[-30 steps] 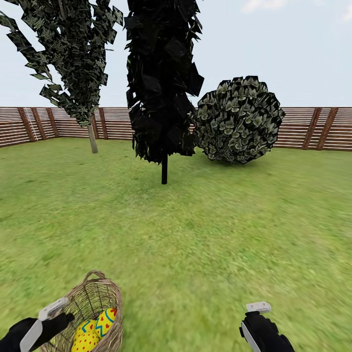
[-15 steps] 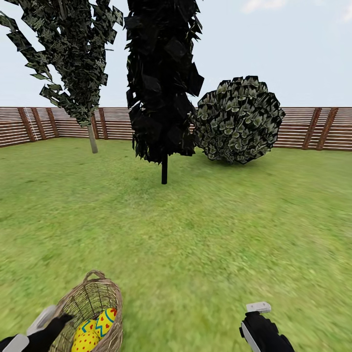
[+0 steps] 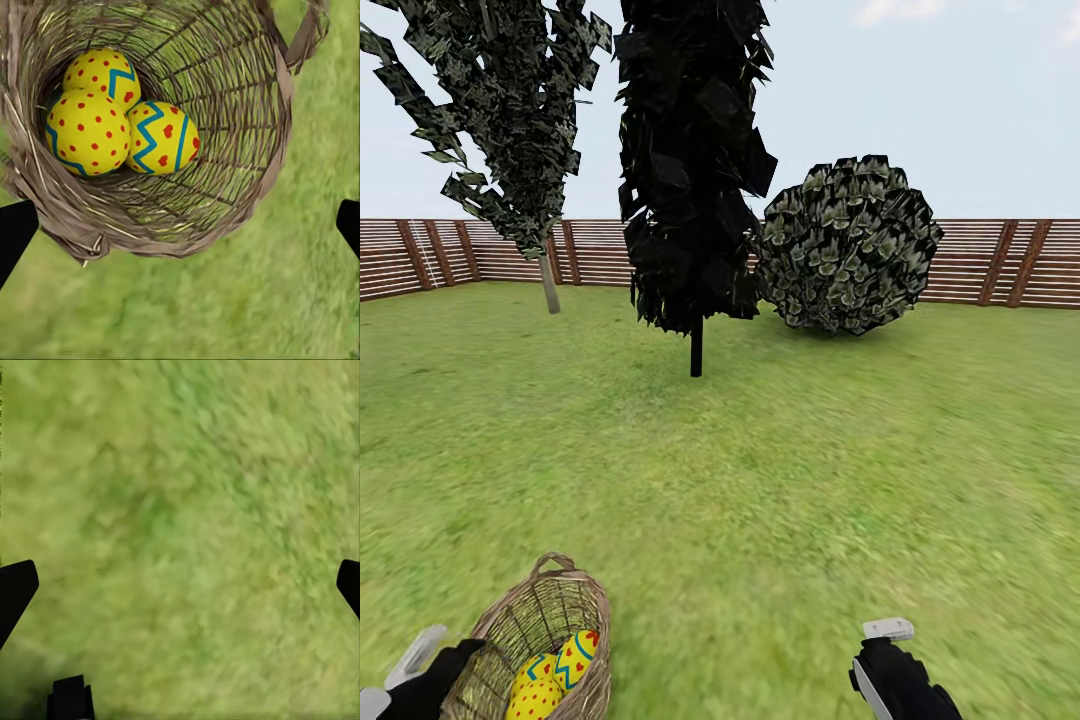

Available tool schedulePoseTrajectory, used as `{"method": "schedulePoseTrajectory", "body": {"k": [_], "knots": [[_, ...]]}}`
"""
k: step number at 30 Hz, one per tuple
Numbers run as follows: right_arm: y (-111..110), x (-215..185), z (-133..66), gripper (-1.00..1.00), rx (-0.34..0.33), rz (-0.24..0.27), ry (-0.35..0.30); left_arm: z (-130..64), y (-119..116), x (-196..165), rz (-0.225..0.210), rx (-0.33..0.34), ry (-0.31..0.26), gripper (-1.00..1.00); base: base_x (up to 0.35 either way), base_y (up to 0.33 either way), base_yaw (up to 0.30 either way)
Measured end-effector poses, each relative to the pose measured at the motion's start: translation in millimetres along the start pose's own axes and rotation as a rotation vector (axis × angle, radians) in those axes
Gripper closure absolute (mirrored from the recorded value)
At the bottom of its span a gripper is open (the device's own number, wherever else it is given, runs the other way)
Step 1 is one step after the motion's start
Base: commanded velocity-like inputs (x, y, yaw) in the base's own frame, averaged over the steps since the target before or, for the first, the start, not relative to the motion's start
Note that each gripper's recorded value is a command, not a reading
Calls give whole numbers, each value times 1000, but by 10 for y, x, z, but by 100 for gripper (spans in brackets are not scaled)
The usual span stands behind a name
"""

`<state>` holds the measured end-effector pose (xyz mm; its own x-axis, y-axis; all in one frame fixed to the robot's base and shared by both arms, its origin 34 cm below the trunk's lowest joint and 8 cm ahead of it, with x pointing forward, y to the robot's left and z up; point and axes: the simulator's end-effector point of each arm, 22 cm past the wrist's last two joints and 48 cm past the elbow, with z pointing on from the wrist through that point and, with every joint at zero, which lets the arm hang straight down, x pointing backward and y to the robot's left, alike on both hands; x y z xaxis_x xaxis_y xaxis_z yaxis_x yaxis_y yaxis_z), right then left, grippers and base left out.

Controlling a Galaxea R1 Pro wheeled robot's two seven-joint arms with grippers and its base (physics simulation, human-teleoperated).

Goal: Take the three Easter eggs out of the wicker basket on the lawn in the garden, then place them on the lawn next to a single tree (choose any tree) so that all three eggs are next to the same tree and none are left in the basket.

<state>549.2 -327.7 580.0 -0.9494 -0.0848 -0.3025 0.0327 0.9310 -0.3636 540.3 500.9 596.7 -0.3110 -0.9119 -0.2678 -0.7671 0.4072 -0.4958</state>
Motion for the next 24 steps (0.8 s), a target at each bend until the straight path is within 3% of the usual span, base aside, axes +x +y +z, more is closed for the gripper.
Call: {"method": "schedulePoseTrajectory", "body": {"k": [2,8,11,15,19,24], "knots": [[3,0,0,-100,-1,0,0,-22,6,-83,-69,17,-19,-100,0,0,0],[4,0,-1,-100,-1,0,0,-61,91,-186,-145,23,-38,-100,0,0,0],[4,-1,-1,-100,-1,0,0,-64,115,-188,-208,33,-43,-100,0,0,0],[4,0,-1,-100,-1,0,0,-81,142,-246,-231,33,-57,-100,0,0,0],[4,0,-1,-100,-1,0,0,-97,213,-405,-223,12,-131,-100,0,0,0],[4,0,-1,-100,-1,0,0,-108,292,-470,-223,-20,-165,-100,0,0,0]]}}
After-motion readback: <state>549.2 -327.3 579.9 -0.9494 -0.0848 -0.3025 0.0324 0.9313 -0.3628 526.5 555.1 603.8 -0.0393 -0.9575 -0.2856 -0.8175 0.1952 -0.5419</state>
